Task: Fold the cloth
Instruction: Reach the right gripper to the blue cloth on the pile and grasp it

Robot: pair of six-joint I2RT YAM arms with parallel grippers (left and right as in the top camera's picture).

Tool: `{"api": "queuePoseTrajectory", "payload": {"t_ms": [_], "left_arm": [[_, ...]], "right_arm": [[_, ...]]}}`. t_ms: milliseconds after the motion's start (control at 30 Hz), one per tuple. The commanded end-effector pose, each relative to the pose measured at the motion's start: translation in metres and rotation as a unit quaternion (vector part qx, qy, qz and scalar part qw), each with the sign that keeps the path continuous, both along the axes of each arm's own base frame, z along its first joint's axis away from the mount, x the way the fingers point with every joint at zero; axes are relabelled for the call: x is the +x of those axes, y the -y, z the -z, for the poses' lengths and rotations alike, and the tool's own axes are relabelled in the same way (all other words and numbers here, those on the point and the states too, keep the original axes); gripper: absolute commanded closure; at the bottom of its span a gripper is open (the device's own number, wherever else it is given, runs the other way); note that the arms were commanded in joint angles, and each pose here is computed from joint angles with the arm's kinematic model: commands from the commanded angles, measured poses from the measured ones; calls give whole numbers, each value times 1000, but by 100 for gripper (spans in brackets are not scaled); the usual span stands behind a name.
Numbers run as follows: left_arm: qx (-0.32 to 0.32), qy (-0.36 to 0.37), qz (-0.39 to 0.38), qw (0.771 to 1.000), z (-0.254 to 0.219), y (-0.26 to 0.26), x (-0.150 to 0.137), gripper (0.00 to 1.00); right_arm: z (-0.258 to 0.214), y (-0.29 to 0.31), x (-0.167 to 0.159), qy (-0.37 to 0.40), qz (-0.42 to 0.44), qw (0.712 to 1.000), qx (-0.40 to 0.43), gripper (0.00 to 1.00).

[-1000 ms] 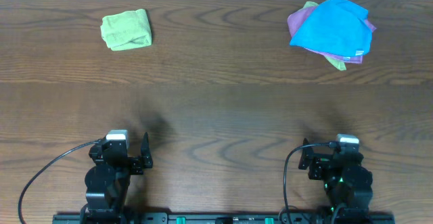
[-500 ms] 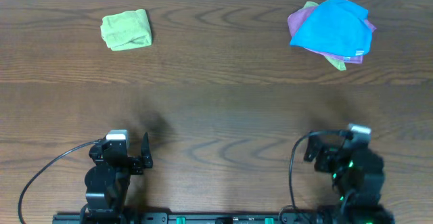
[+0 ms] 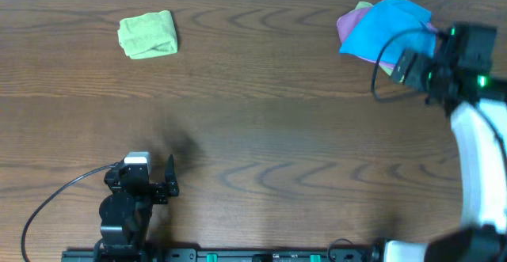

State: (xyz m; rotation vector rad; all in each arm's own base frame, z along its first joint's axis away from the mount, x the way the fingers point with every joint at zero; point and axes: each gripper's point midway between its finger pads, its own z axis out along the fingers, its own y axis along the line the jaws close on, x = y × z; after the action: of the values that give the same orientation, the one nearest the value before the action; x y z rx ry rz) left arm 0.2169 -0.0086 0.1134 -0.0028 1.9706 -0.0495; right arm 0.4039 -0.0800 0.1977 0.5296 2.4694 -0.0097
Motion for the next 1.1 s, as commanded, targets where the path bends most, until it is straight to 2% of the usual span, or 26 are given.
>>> {"api": "queuePoseTrajectory", "payload": {"t_ms": [0, 67, 367, 467, 767, 867, 967, 1067], "left_arm": [[6, -9, -6, 1000, 8, -3, -1, 5], [6, -9, -6, 1000, 8, -3, -1, 4], [6, -9, -6, 1000, 8, -3, -1, 5], [6, -9, -6, 1000, 8, -3, -1, 5], [6, -9, -6, 1000, 8, -3, -1, 5], [6, -9, -6, 1000, 8, -3, -1, 5], [6, -9, -6, 1000, 8, -3, -1, 5], [6, -9, -6, 1000, 8, -3, -1, 5]], "right_arm": [[5, 20, 31, -5, -2, 1000, -14, 1], [17, 31, 58, 3, 3, 1000, -13, 1], [78, 45, 124, 36, -7, 999, -5, 1], [88, 49, 139, 55, -6, 998, -11, 1], [116, 54, 156, 66, -5, 998, -14, 1], [121, 54, 161, 72, -9, 997, -11, 12], [128, 54, 161, 67, -9, 998, -10, 35], [126, 54, 163, 72, -9, 997, -12, 54]]}}
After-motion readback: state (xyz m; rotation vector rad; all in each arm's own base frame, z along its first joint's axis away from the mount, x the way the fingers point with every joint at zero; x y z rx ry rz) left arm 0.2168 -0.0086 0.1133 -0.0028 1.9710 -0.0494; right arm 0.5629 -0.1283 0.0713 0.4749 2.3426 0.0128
